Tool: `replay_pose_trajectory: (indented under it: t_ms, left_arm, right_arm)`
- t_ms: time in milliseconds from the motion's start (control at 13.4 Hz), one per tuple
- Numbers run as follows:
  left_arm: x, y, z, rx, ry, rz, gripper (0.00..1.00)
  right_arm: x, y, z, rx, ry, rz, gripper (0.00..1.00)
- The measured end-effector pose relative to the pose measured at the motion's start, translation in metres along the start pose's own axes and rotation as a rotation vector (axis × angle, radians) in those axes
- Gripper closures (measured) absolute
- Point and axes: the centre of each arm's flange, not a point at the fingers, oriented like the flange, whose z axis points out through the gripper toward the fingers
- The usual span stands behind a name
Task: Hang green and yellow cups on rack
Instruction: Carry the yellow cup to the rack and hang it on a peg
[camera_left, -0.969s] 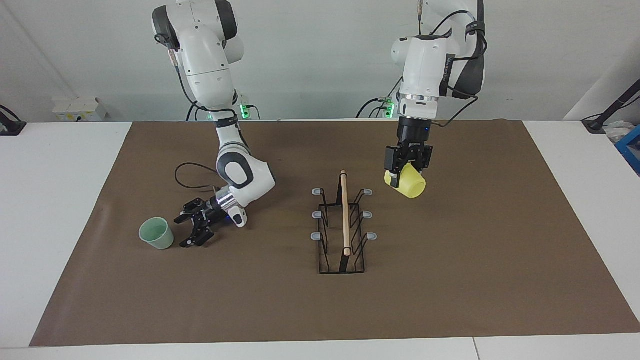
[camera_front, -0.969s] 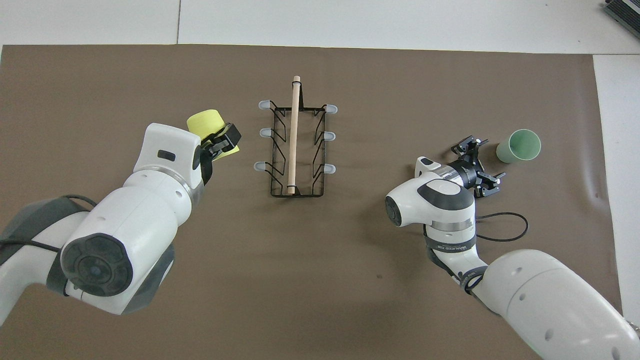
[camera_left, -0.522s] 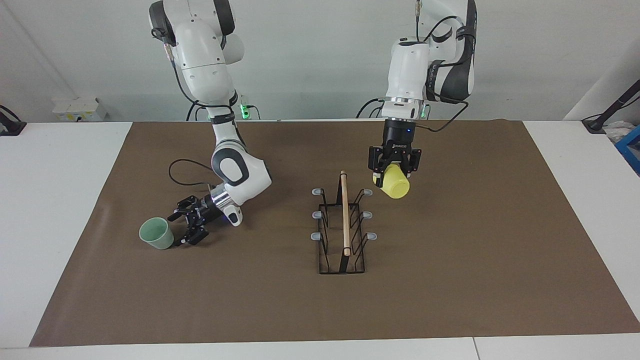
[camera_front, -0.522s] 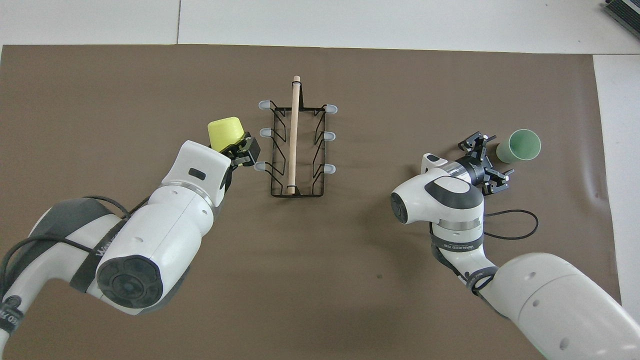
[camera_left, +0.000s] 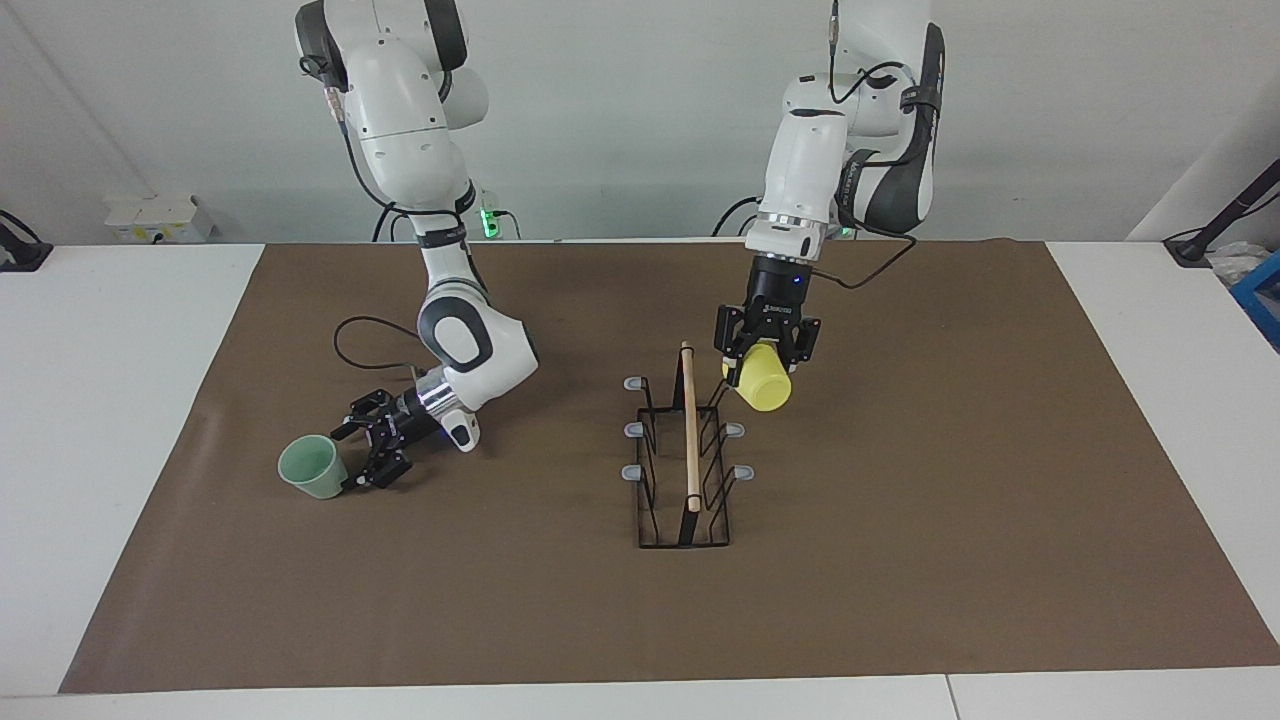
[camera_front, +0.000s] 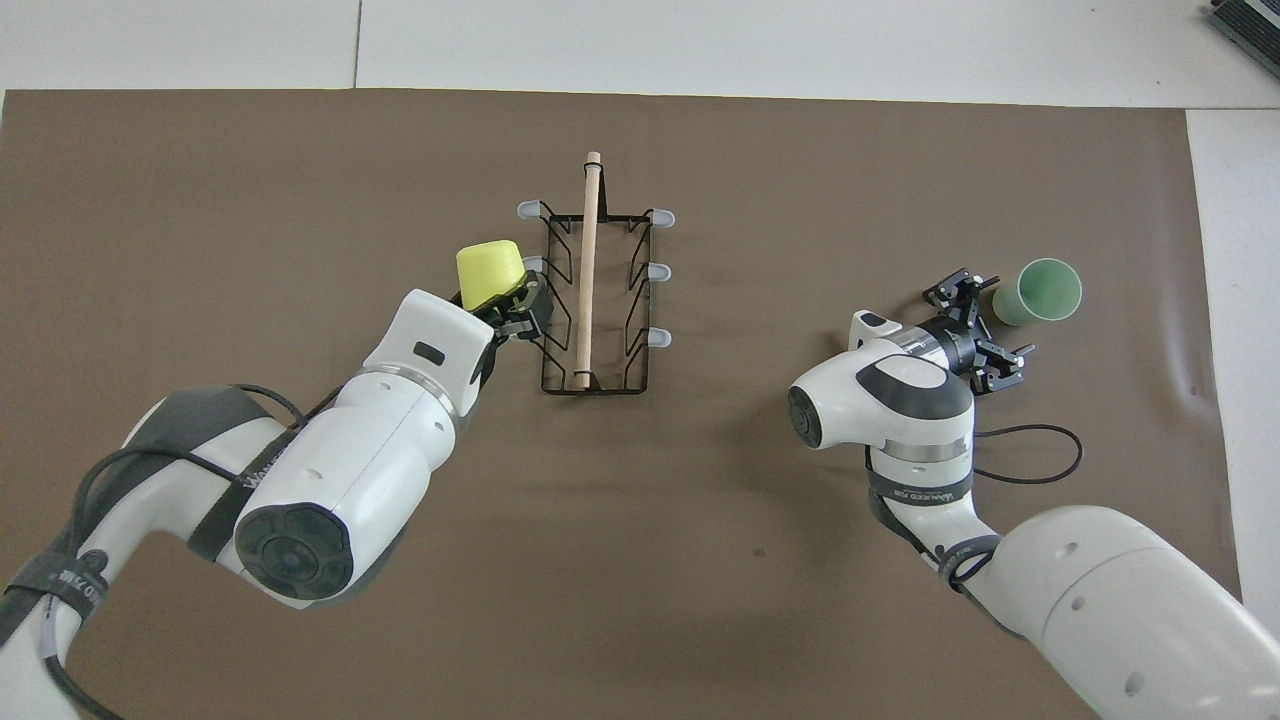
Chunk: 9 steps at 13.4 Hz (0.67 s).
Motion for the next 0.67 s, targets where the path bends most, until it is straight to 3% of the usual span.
replay_pose_trajectory:
  t_ms: [671]
  left_arm:
    - [-0.009,-0.007,0.012,-0.082,0.015,-0.014,0.29]
  right_arm:
    - [-0.008,-0.003,0.018,-0.008,-0.028,-0.009,0.00]
